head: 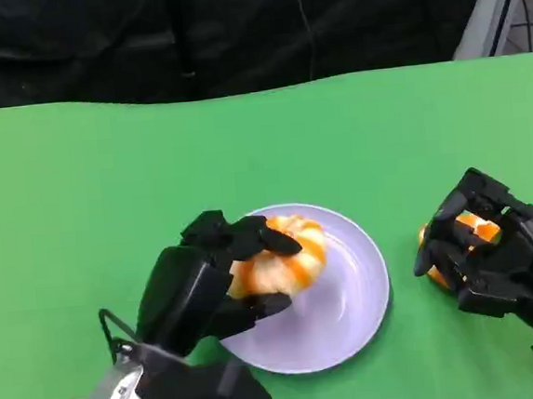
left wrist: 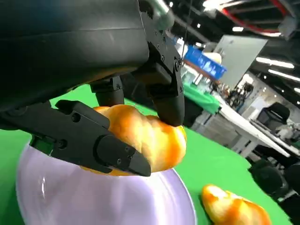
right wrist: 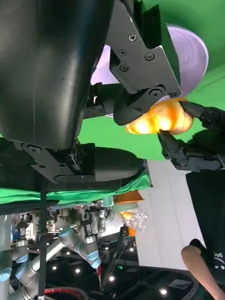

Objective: Grasp the bread from the table and place it into the plate.

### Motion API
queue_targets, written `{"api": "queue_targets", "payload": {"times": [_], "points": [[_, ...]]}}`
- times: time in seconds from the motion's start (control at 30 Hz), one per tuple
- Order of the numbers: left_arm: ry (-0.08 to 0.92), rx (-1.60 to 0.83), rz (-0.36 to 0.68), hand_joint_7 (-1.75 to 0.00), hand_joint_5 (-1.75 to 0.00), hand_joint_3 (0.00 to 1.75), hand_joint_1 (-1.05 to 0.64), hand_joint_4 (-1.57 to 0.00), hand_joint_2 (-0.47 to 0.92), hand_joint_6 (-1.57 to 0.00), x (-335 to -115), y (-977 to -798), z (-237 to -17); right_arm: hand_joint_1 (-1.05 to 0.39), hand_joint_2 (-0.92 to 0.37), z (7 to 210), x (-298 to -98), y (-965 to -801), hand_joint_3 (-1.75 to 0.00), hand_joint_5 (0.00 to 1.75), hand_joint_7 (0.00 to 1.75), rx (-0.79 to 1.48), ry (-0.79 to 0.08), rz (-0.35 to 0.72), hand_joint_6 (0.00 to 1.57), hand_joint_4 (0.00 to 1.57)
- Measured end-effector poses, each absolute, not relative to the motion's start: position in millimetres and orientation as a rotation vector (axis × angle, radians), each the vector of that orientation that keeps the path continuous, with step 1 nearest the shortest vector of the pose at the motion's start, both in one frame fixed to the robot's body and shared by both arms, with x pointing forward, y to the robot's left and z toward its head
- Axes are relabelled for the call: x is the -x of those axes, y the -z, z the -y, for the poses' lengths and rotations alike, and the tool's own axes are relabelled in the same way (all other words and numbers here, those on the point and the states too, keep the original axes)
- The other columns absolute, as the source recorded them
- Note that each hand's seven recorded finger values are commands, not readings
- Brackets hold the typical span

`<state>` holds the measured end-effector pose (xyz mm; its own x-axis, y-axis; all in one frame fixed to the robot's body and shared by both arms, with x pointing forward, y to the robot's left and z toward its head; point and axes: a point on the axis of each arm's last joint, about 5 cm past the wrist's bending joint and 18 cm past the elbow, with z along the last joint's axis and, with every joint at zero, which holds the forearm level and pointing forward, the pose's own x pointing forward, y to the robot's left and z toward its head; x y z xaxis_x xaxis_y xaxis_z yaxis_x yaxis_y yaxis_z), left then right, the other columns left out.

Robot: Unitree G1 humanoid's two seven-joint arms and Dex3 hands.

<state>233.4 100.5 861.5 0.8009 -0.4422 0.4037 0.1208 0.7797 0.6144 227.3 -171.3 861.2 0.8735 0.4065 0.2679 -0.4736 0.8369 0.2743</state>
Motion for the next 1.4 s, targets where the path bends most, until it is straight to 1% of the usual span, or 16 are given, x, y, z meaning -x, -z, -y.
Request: {"api": "queue_targets", "payload": {"times": [0.07,0.17,0.2,0.27,0.57,0.6,0.63,0.67,0.7,0.77,0.9,0.97,1.17,1.2,1.23,1.4], "points": [[0.335,-0.581,0.550,-0.90,-1.37,0.16,-0.08,-0.52,0.92,-0.71,-233.9,-860.0,-99.6,0.14,-0.65,171.4,-227.3,-861.3,-1.16,1.75,1.59,-0.341,-0.469,0.203,0.39,0.45],[0.364,-0.552,0.524,-0.72,-1.30,0.15,-0.09,-0.51,0.92,-0.77,-235.1,-858.7,-98.4,0.15,-0.66,171.3,-227.4,-861.4,-1.16,1.75,1.59,-0.341,-0.469,0.204,0.39,0.45],[0.370,-0.544,0.516,-0.56,-1.16,0.13,-0.10,-0.54,0.92,-0.82,-235.6,-858.4,-98.7,0.15,-0.66,171.3,-227.4,-861.5,-1.16,1.75,1.59,-0.342,-0.469,0.203,0.39,0.45],[0.380,-0.531,0.497,-0.41,-1.06,0.12,-0.10,-0.57,0.92,-0.87,-236.3,-858.4,-99.7,0.15,-0.66,171.2,-227.4,-861.5,-1.16,1.75,1.59,-0.342,-0.469,0.202,0.39,0.45],[0.387,-0.507,0.480,-0.33,-1.01,0.12,-0.10,-0.58,0.92,-0.91,-237.8,-860.0,-100.0,0.15,-0.66,171.2,-227.4,-861.6,-1.16,1.75,1.60,-0.342,-0.469,0.203,0.38,0.45],[0.385,-0.506,0.480,-0.17,-0.65,0.08,-0.35,-0.59,0.92,-0.78,-237.9,-860.1,-100.2,0.14,-0.66,171.2,-227.4,-861.6,-1.16,1.75,1.60,-0.342,-0.469,0.203,0.38,0.45],[0.385,-0.507,0.480,-0.10,-0.40,0.07,-0.43,-0.65,0.92,-0.76,-237.9,-860.2,-100.4,0.14,-0.66,171.2,-227.4,-861.6,-1.16,1.75,1.60,-0.342,-0.469,0.203,0.38,0.45],[0.386,-0.511,0.481,-0.06,-0.28,0.06,-0.47,-0.69,0.92,-0.74,-238.0,-860.3,-100.7,0.14,-0.66,171.2,-227.4,-861.6,-1.16,1.75,1.60,-0.342,-0.469,0.203,0.38,0.45],[0.388,-0.517,0.483,-0.02,-0.16,0.07,-0.59,-0.68,0.92,-0.69,-238.2,-860.6,-101.1,0.15,-0.66,171.2,-227.4,-861.6,-1.16,1.75,1.59,-0.342,-0.469,0.203,0.38,0.44],[0.397,-0.539,0.490,-0.01,-0.08,0.08,-0.68,-0.67,0.92,-0.64,-238.6,-861.6,-102.8,0.15,-0.66,171.2,-227.5,-861.6,-1.16,1.75,1.59,-0.343,-0.469,0.202,0.38,0.43],[0.428,-0.563,0.491,0.00,-0.01,0.17,-0.86,-0.57,0.92,-0.51,-240.2,-865.9,-104.4,0.13,-0.65,171.1,-227.5,-861.4,-1.16,1.75,1.58,-0.344,-0.467,0.197,0.38,0.42],[0.461,-0.578,0.484,0.00,0.00,0.20,-0.90,-0.54,0.92,-0.47,-240.7,-867.6,-105.3,0.13,-0.65,171.0,-227.5,-861.4,-1.16,1.75,1.58,-0.343,-0.464,0.197,0.38,0.41],[0.496,-0.591,0.466,0.00,0.00,0.23,-0.93,-0.52,0.92,-0.45,-242.1,-870.4,-108.8,0.13,-0.64,171.2,-227.3,-861.7,-1.17,1.75,1.58,-0.336,-0.458,0.208,0.38,0.41],[0.497,-0.591,0.464,0.00,0.00,0.28,-1.00,-0.41,0.92,-0.36,-242.0,-870.5,-109.0,0.12,-0.64,171.2,-227.3,-861.6,-1.17,1.75,1.58,-0.336,-0.457,0.208,0.38,0.41],[0.500,-0.590,0.464,0.00,0.00,0.30,-1.02,-0.35,0.92,-0.31,-241.9,-870.8,-109.2,0.12,-0.63,171.2,-227.3,-861.6,-1.17,1.75,1.57,-0.336,-0.457,0.208,0.38,0.41],[0.502,-0.586,0.466,0.00,0.00,0.33,-1.05,-0.30,0.92,-0.27,-241.5,-872.7,-110.8,0.12,-0.64,170.7,-227.3,-861.5,-1.16,1.75,1.57,-0.338,-0.457,0.208,0.38,0.40]]}}
